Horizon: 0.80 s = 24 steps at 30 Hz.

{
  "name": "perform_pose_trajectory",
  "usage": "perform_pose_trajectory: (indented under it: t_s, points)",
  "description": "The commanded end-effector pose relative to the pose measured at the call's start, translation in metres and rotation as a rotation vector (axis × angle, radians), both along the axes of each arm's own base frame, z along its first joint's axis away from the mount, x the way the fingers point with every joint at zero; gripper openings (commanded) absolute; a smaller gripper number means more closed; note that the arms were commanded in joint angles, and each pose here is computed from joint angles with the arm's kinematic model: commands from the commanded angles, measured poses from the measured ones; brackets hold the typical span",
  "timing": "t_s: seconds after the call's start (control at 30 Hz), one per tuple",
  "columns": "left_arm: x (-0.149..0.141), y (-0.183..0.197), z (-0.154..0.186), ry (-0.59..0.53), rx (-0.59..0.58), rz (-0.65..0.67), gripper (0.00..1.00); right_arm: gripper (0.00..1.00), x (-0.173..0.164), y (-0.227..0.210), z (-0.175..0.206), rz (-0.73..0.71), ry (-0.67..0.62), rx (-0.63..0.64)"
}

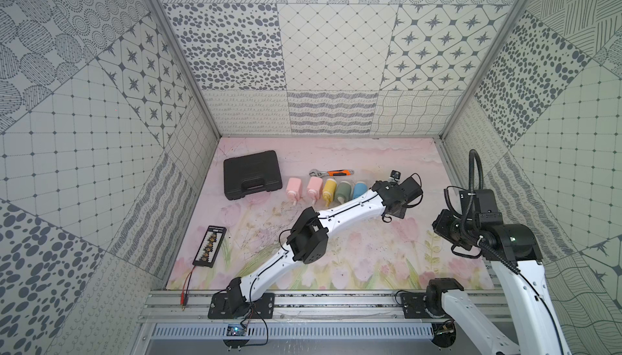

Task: Put the tray back into the pencil sharpener
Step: Place the pencil sharpener at the center of the board, then reset both arms

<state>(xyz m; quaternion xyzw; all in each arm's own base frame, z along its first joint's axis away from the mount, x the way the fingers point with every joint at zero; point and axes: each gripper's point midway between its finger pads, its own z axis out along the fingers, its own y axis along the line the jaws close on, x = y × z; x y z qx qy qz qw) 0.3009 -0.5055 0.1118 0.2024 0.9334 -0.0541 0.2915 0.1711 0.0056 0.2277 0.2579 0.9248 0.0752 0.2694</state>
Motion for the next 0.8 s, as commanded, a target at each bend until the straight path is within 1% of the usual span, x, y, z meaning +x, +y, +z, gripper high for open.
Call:
perform_pose_trajectory:
  t_s: [0.0, 0.03, 0.1, 0.13, 0.17, 0.23, 0.27, 0.33, 0.47, 0.57, 0.63, 0.67, 0.73, 0.77]
  points:
    - [-0.013, -0.001, 0.083, -0.201, -0.092, -0.056, 0.99, 0.36, 0.000, -0.014, 0.018, -0.065, -0.086, -0.047]
    - [-0.017, 0.003, 0.094, -0.237, -0.115, -0.061, 0.99, 0.36, 0.003, -0.017, 0.020, -0.073, -0.108, -0.060]
    - [-0.023, 0.023, 0.124, -0.317, -0.183, -0.056, 0.99, 0.40, 0.011, -0.022, 0.022, -0.089, -0.156, -0.089]
    - [-0.023, 0.034, 0.134, -0.355, -0.197, -0.056, 0.98, 0.41, 0.016, -0.025, 0.021, -0.098, -0.175, -0.104]
    - [-0.023, 0.048, 0.150, -0.418, -0.215, -0.058, 0.98, 0.42, 0.023, -0.027, 0.021, -0.087, -0.206, -0.128]
    - [-0.023, 0.080, 0.169, -0.541, -0.196, -0.071, 0.97, 0.46, 0.036, -0.030, 0.014, -0.063, -0.254, -0.173]
    - [-0.021, 0.103, 0.178, -0.599, -0.188, -0.053, 0.96, 0.48, 0.042, -0.033, 0.011, -0.061, -0.276, -0.204]
    - [-0.015, 0.155, 0.181, -0.647, -0.160, 0.039, 0.98, 0.54, 0.052, -0.037, 0.004, -0.040, -0.315, -0.259]
    - [-0.004, 0.269, 0.157, -0.612, -0.092, 0.212, 0.96, 0.56, 0.076, -0.042, -0.013, 0.002, -0.385, -0.361]
    - [-0.002, 0.342, 0.140, -0.582, -0.076, 0.326, 0.94, 0.59, 0.089, -0.046, -0.033, 0.029, -0.401, -0.431]
    - [-0.004, 0.387, 0.127, -0.566, -0.071, 0.429, 0.95, 0.63, 0.096, -0.048, -0.045, 0.042, -0.410, -0.465]
    - [-0.005, 0.402, 0.122, -0.570, -0.079, 0.445, 0.95, 0.63, 0.100, -0.046, -0.056, 0.067, -0.412, -0.475]
    - [-0.002, 0.425, 0.106, -0.576, -0.076, 0.457, 0.94, 0.64, 0.110, -0.040, -0.065, 0.122, -0.453, -0.483]
    - [-0.001, 0.439, 0.097, -0.575, -0.071, 0.484, 0.94, 0.66, 0.115, -0.036, -0.069, 0.144, -0.478, -0.480]
